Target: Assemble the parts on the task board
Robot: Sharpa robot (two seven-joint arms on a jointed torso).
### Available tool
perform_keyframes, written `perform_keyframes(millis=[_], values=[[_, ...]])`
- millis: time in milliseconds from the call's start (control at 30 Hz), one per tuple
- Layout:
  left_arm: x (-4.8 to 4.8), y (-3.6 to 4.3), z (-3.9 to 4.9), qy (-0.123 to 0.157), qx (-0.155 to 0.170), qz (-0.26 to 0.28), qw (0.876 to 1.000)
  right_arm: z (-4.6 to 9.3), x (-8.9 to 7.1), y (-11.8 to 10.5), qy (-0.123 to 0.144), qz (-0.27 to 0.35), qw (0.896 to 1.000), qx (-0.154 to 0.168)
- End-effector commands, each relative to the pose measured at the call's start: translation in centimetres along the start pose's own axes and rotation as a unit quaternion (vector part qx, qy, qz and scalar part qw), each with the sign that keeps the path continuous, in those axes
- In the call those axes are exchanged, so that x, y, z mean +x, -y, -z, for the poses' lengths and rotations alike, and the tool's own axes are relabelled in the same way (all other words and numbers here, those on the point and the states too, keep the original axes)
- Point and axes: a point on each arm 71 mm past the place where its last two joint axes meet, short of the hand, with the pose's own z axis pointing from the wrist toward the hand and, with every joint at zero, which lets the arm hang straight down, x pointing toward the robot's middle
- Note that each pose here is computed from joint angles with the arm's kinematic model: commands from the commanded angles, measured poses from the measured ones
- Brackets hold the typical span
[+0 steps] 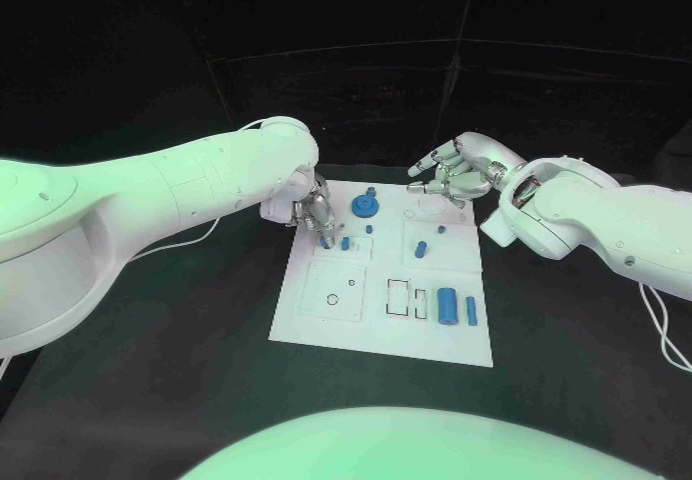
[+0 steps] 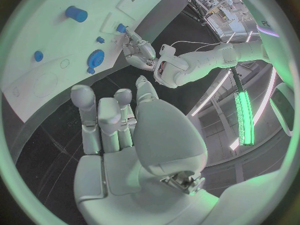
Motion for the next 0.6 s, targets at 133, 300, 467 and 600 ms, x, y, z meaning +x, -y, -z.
perform_keyframes(millis=[133,300,467,600], values=[[0.21,-0.14,-0.16,-0.009,-0.010,-0.004,1.000,-0.05,-0.01,-0.16,-0.002,-0.001,1.000,-0.004],[0.21,-0.10,-0.16,-0.010,-0.009,-0.004,1.000,-0.05,-0.01,-0.16,-0.002,-0.001,1.000,-0.004],[0.20,-0.05,-0.17,-0.011,-0.009,-0.003,1.000,-0.05,0.01,-0.18,-0.003,-0.001,1.000,-0.005],[0.19,-0.02,-0.18,-0.011,-0.009,-0.003,1.000,-0.06,0.02,-0.19,-0.003,-0.001,1.000,-0.005]])
